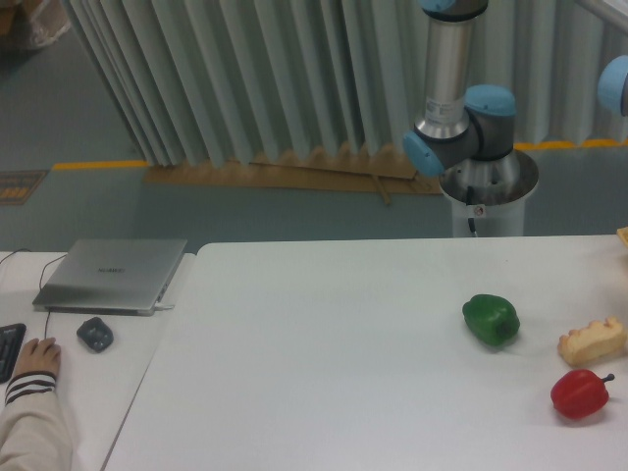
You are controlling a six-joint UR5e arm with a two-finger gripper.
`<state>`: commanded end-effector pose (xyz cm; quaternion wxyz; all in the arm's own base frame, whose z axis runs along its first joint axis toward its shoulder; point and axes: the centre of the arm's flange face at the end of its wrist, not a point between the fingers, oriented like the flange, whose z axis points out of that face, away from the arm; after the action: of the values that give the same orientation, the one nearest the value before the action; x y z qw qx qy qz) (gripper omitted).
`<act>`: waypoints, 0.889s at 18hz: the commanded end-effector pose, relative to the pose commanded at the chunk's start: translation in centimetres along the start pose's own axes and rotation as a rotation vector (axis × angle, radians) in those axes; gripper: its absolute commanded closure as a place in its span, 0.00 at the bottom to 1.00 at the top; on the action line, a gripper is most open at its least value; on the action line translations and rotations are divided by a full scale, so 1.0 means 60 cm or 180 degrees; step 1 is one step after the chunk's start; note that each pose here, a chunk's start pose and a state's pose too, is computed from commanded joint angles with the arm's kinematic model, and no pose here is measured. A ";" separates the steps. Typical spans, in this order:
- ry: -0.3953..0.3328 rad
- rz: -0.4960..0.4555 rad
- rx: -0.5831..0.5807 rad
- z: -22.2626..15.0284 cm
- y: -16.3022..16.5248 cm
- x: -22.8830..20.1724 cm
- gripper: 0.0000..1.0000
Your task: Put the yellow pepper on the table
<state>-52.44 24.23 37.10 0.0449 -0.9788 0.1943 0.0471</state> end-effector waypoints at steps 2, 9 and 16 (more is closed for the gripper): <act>0.0003 -0.0009 0.0004 0.002 0.003 0.000 0.00; -0.0002 -0.0009 0.0003 0.001 0.003 0.000 0.00; -0.0006 -0.0003 0.0002 0.000 0.001 -0.001 0.00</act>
<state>-52.53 24.18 37.08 0.0454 -0.9788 0.1938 0.0480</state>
